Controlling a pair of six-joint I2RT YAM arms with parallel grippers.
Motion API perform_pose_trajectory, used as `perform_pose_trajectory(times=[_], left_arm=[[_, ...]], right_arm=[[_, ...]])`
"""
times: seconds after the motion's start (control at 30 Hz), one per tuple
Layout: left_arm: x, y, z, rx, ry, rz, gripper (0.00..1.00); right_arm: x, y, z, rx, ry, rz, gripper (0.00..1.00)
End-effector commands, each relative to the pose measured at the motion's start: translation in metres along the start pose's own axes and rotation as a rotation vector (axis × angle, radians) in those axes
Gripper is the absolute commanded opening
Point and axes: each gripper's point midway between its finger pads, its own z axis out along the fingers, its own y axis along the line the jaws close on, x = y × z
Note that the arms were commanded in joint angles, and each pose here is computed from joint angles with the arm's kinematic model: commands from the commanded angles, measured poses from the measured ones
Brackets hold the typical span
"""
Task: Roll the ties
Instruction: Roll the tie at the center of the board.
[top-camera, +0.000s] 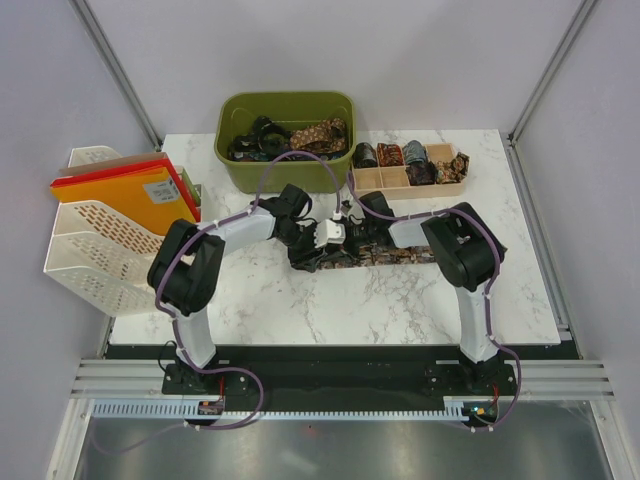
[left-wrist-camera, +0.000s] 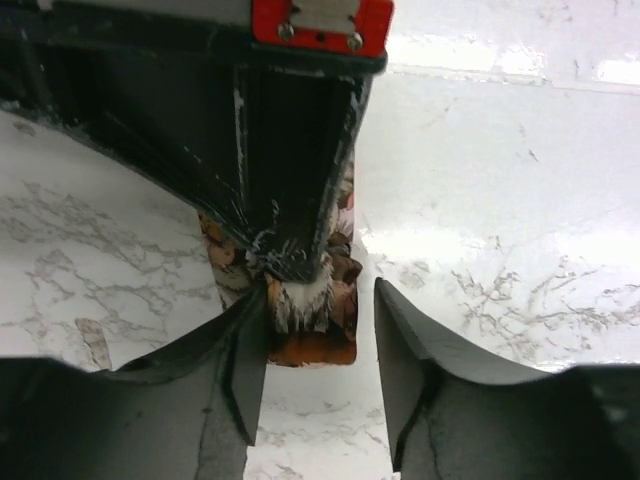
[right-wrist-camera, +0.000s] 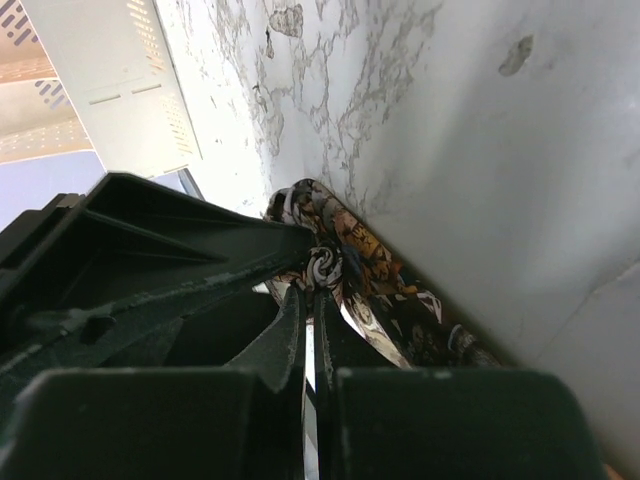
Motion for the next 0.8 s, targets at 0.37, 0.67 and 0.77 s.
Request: perform_pose_trajectory(times=[0.37, 0.67, 0.77], left_arm=[[0.002, -0.003, -0.048, 0.009, -0.172, 0.129, 0.7], [0.01, 0.005, -0.025, -0.041, -0.127, 0.156, 0.72], [0.012, 0.011, -0.016, -0.065, -0.099, 0.157, 0.7]], right_arm=[[-0.002, -0.06, 0.01, 0.171, -0.015, 0.005, 0.0], [-0.003, -0.072, 0.01, 0.196, -0.012, 0.011, 0.0], [-0.003, -0.073, 0.008, 0.198, -0.013, 0.013, 0.0]])
